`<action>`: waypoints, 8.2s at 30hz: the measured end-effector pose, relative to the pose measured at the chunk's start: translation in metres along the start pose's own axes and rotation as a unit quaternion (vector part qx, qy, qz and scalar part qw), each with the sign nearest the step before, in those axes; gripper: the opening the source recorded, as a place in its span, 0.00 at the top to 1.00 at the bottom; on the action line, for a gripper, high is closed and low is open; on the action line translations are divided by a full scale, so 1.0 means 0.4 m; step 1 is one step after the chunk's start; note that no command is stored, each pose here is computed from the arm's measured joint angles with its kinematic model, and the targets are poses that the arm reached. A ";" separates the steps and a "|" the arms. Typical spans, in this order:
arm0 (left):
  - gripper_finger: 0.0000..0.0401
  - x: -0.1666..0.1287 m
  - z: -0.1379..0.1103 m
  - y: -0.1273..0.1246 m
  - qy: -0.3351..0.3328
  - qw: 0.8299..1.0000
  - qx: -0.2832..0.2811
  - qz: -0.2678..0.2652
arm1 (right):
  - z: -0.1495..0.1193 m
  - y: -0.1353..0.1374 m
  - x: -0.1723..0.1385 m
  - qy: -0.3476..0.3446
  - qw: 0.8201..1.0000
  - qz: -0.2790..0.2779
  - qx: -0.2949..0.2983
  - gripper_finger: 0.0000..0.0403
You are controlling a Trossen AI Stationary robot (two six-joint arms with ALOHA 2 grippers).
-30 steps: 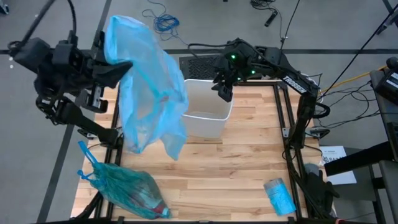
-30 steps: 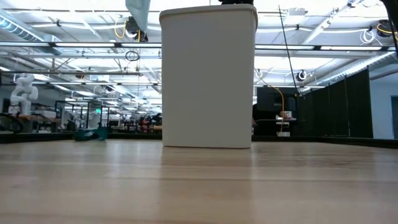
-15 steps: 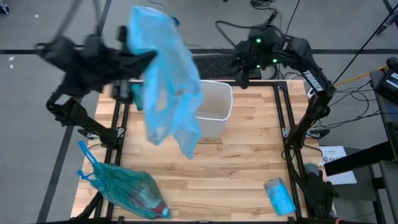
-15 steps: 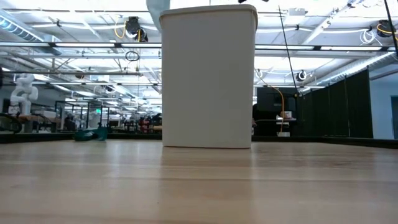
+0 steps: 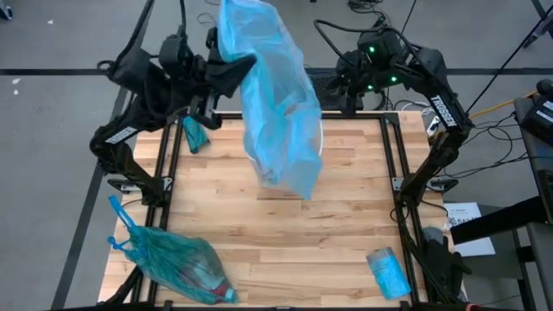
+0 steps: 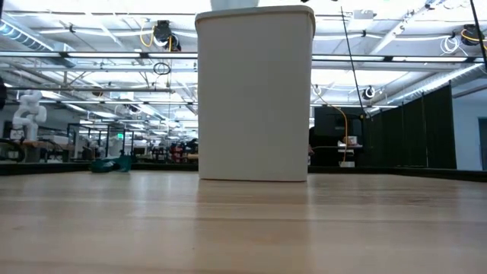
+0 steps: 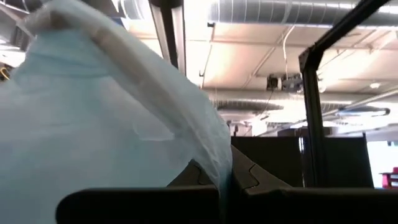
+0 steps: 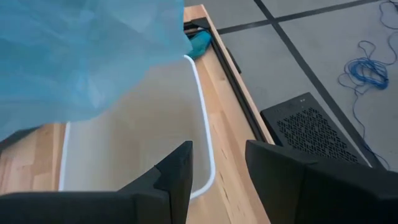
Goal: Place trash/remove bag and relplace
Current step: Insert the new blue trash bag into the white trash bin
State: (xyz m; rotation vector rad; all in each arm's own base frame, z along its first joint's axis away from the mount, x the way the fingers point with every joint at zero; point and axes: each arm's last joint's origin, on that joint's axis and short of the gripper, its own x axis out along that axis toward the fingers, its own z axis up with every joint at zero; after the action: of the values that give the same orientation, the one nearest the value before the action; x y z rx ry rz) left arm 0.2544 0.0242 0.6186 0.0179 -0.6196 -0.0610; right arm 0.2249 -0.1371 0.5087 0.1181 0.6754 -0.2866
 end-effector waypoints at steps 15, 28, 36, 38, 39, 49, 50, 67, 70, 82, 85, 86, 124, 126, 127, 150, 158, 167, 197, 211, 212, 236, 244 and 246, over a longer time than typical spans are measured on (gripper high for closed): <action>1.00 0.003 -0.062 0.015 0.099 0.994 -0.013 0.053 | -0.004 -0.029 -0.006 -0.001 1.000 -0.018 0.005 0.65; 1.00 -0.040 -0.095 0.029 0.231 0.956 0.047 0.173 | -0.013 -0.015 -0.007 0.006 0.998 0.068 -0.003 0.65; 1.00 -0.093 -0.046 0.025 0.258 0.938 0.083 0.215 | -0.027 -0.008 -0.008 0.032 0.995 0.093 0.010 0.85; 1.00 -0.106 -0.038 0.024 0.268 0.932 0.094 0.226 | -0.027 -0.007 -0.008 0.032 0.995 0.093 0.007 0.95; 1.00 -0.111 -0.034 0.023 0.272 0.930 0.097 0.229 | -0.027 -0.007 -0.008 0.032 0.995 0.094 0.004 0.97; 1.00 -0.144 -0.029 0.022 0.314 0.909 0.107 0.253 | -0.028 0.034 -0.040 0.010 0.987 0.160 0.002 1.00; 1.00 -0.145 -0.030 0.022 0.318 0.907 0.107 0.253 | -0.028 0.046 -0.047 0.008 0.986 0.166 -0.001 1.00; 1.00 -0.158 -0.045 0.022 0.353 0.892 0.101 0.262 | -0.011 0.188 -0.034 0.010 0.968 0.247 -0.044 1.00; 1.00 -0.164 -0.045 0.017 0.362 0.890 0.098 0.258 | -0.007 0.182 -0.007 0.021 0.972 0.229 -0.043 1.00; 1.00 -0.190 -0.033 -0.004 0.380 0.888 0.076 0.248 | 0.009 0.159 0.145 0.076 0.977 0.194 -0.054 1.00; 1.00 -0.196 -0.030 -0.009 0.383 0.887 0.066 0.248 | 0.010 0.151 0.178 0.089 0.976 0.191 -0.053 1.00; 1.00 -0.201 -0.028 -0.011 0.388 0.886 0.065 0.247 | 0.010 0.147 0.188 0.092 0.976 0.190 -0.053 1.00; 1.00 -0.167 -0.172 -0.024 0.519 0.844 -0.052 0.127 | -0.020 0.108 0.407 0.200 0.965 0.166 -0.035 1.00; 1.00 -0.160 -0.189 -0.024 0.529 0.839 -0.058 0.118 | -0.024 0.104 0.413 0.202 0.965 0.166 -0.033 1.00; 1.00 -0.156 -0.198 -0.024 0.534 0.835 -0.062 0.113 | -0.027 0.102 0.416 0.205 0.964 0.168 -0.030 1.00; 1.00 -0.143 -0.223 -0.026 0.543 0.831 -0.082 0.090 | -0.047 0.100 0.415 0.202 0.965 0.169 -0.018 1.00; 1.00 -0.143 -0.223 -0.026 0.543 0.832 -0.074 0.085 | -0.017 0.104 0.327 0.136 0.978 0.156 -0.018 1.00; 1.00 -0.138 -0.220 -0.027 0.533 0.839 -0.078 0.073 | 0.015 0.038 0.295 0.058 0.995 0.081 -0.002 1.00; 1.00 -0.138 -0.220 -0.027 0.534 0.839 -0.077 0.072 | -0.031 -0.180 0.389 0.074 0.977 0.140 0.141 1.00; 1.00 -0.138 -0.220 -0.027 0.535 0.839 -0.070 0.066 | -0.014 -0.104 0.362 0.065 0.962 0.233 0.126 1.00; 1.00 -0.138 -0.220 -0.027 0.535 0.839 -0.069 0.065 | -0.014 -0.093 0.359 0.070 0.961 0.236 0.123 1.00; 1.00 -0.153 -0.186 -0.037 0.521 0.848 -0.097 0.019 | -0.039 0.069 0.427 0.181 0.958 0.218 0.046 1.00; 1.00 -0.153 -0.186 -0.038 0.522 0.847 -0.099 0.017 | -0.059 0.074 0.494 0.216 0.949 0.222 0.052 1.00; 1.00 -0.153 -0.186 -0.038 0.522 0.847 -0.099 0.017 | -0.060 0.072 0.503 0.217 0.949 0.222 0.054 1.00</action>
State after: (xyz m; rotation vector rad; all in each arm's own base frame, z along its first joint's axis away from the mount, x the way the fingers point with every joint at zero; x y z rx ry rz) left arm 0.2471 0.0128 0.5220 -0.1543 0.4874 -0.0709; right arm 0.3686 -0.1495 0.3636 0.4413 1.0451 0.1459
